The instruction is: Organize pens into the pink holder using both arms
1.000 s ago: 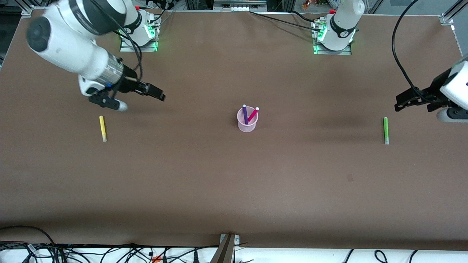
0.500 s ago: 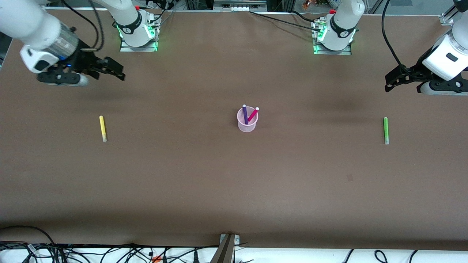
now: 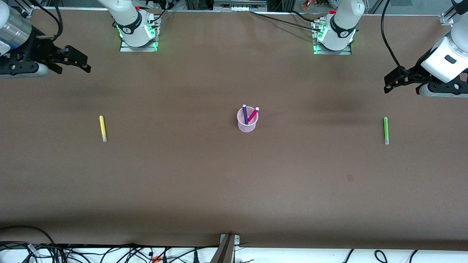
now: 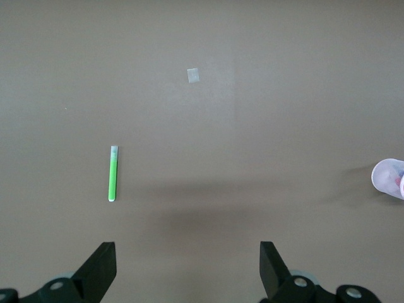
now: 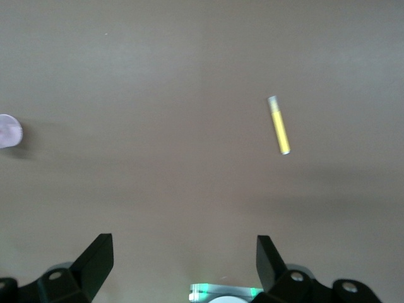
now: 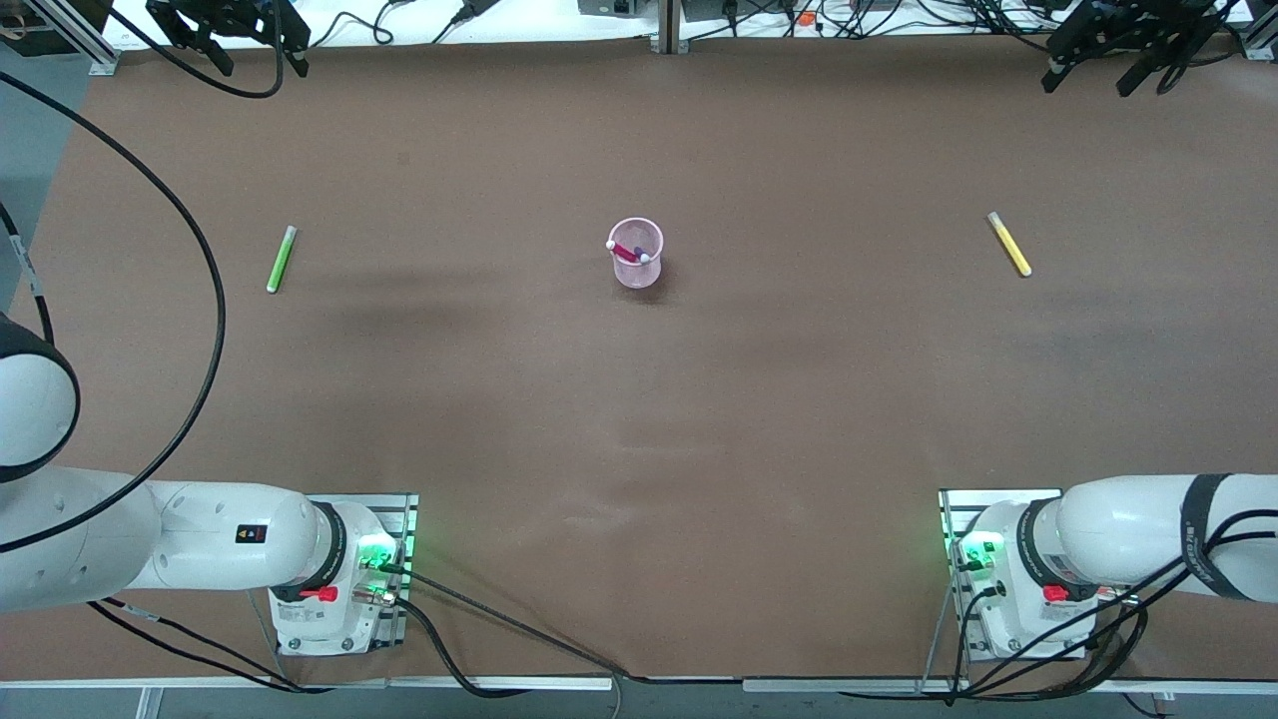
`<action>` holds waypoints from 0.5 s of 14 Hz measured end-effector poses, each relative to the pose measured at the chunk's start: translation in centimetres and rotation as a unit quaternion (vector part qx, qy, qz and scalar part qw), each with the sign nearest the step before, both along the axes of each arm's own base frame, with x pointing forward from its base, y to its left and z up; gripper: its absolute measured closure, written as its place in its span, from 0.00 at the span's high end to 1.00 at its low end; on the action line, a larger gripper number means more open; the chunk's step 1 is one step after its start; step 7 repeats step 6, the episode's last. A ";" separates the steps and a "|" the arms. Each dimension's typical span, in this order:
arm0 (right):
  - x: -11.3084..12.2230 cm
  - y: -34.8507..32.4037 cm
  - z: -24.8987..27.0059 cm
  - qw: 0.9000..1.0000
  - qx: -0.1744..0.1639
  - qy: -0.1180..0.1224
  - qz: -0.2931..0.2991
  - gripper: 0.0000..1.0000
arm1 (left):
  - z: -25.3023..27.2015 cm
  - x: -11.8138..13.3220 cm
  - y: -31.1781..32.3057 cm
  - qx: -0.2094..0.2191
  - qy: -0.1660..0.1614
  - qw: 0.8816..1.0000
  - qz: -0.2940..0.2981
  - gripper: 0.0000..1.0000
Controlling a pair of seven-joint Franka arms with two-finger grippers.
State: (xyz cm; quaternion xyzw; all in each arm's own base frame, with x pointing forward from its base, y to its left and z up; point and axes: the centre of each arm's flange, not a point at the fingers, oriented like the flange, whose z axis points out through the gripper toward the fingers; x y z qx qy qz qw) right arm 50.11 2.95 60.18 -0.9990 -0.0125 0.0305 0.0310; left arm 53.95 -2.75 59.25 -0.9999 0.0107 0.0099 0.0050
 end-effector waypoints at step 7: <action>0.9 0.2 1.0 0.999 -0.032 -0.001 0.016 1.00 | -0.1 1.3 -0.1 0.000 0.011 1.000 -0.001 1.00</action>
